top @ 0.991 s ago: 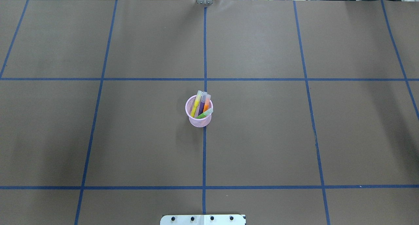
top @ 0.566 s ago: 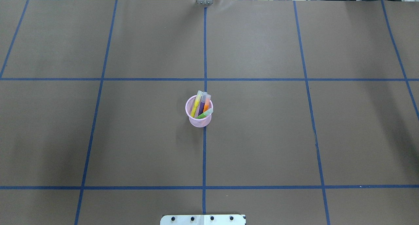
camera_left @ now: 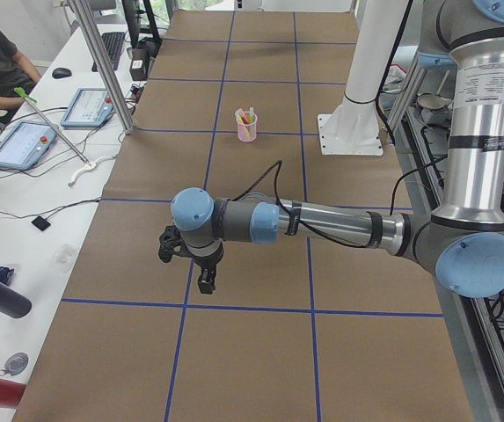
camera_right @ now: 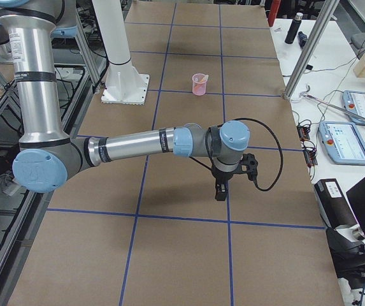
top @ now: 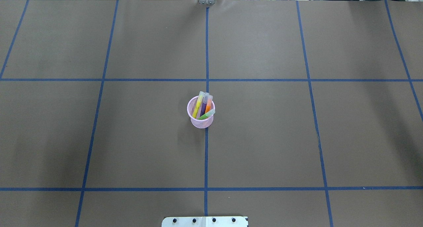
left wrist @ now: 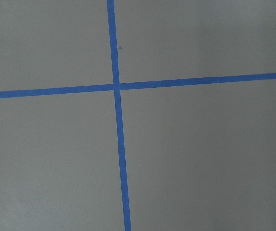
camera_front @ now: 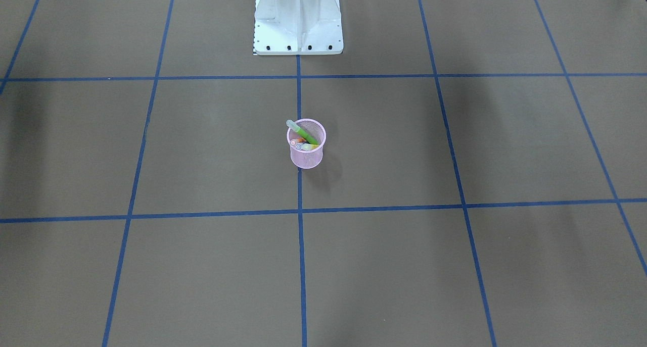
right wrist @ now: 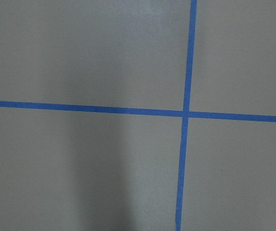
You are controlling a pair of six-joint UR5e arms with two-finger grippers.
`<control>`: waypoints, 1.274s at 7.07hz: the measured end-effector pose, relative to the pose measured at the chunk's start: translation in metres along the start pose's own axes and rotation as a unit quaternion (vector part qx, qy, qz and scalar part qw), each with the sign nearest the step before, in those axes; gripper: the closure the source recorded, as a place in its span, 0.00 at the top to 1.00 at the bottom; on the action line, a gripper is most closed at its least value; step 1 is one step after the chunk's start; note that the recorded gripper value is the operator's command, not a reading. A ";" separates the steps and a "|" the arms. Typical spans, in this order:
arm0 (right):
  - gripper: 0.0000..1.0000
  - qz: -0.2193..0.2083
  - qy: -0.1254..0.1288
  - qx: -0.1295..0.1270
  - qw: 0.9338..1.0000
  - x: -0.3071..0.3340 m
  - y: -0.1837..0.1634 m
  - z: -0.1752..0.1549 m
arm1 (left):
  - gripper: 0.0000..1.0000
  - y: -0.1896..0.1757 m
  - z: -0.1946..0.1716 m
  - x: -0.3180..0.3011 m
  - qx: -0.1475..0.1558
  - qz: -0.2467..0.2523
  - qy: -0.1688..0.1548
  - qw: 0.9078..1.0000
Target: Collect pens into pen holder
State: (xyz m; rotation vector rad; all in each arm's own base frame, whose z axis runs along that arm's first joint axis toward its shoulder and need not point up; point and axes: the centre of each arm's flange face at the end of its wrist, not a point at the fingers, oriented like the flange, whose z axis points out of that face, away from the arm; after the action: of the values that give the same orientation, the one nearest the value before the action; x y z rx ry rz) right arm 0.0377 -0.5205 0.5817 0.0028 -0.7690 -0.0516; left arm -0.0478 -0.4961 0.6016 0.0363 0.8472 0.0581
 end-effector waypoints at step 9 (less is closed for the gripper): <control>0.99 0.023 -0.012 -0.002 1.000 0.022 0.056 0.006 | 1.00 0.046 -0.016 -0.011 0.031 0.002 -0.006 1.000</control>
State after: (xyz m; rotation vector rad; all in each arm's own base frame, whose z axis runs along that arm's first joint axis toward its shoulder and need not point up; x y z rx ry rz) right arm 0.0522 -0.4655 0.6023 -0.0190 -0.7929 -0.0089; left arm -0.0690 -0.4511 0.6013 0.0963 0.8369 0.0360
